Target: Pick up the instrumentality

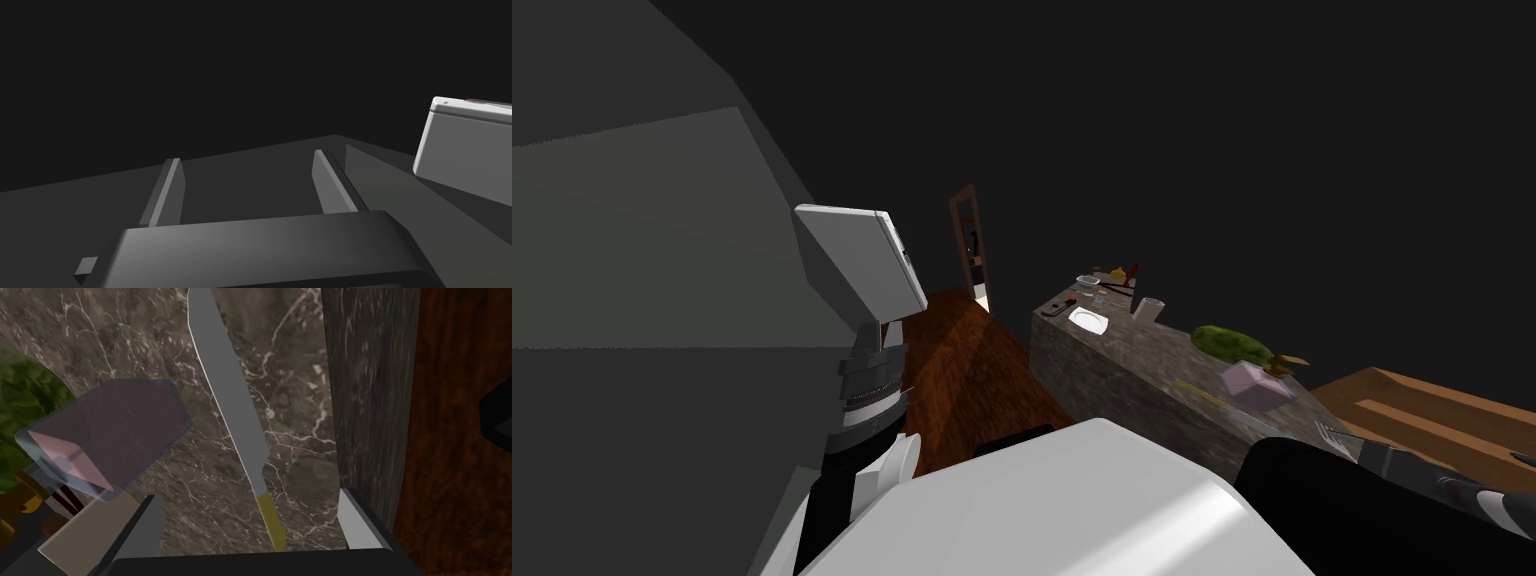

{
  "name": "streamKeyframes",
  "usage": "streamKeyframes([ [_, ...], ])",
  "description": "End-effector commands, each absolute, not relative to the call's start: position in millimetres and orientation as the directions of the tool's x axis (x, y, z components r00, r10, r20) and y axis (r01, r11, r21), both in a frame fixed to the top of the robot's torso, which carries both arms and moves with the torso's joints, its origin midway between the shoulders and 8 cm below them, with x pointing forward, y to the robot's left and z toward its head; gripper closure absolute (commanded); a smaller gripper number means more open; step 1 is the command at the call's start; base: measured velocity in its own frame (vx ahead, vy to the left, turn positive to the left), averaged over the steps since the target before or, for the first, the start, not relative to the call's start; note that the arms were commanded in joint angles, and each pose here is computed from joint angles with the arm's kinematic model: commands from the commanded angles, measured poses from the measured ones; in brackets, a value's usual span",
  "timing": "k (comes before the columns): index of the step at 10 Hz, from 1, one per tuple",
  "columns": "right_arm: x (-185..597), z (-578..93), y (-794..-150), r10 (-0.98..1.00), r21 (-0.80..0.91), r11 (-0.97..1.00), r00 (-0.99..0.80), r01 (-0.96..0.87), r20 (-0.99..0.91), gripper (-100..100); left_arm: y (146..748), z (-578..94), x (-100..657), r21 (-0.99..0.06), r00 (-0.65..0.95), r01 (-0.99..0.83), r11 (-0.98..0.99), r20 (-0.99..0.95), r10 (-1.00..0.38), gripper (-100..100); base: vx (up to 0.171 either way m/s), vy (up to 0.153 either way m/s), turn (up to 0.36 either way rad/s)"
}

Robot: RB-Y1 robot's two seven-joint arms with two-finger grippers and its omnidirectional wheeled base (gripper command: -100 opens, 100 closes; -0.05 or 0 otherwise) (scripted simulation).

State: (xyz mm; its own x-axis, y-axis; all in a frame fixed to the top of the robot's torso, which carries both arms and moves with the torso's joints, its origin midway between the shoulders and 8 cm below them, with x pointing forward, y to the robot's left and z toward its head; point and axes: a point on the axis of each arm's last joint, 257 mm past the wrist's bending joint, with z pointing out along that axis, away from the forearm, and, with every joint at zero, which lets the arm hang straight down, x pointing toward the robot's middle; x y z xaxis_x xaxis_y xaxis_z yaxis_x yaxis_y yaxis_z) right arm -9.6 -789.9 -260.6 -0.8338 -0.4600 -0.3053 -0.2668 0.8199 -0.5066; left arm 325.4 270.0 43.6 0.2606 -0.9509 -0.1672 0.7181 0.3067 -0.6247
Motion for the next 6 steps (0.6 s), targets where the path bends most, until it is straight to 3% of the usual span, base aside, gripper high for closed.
streamKeyframes([
  [1, -4.8, -267.5, -777.5, -0.464, -0.469, 0.836, -0.823, -0.285, -0.327, -100, 270.0, 43.6, 325.4, -0.625, 0.261, 0.718, 0.307, -0.167, -0.951, 0, 0.026, -0.088, 0.051],
  [6, 3.1, -295.6, -726.3, -0.474, -0.326, 0.873, -0.791, -0.364, -0.387, -100, 270.0, 43.6, 325.4, -0.625, 0.261, 0.718, 0.307, -0.167, -0.951, 0, 0.022, -0.106, 0.062],
])
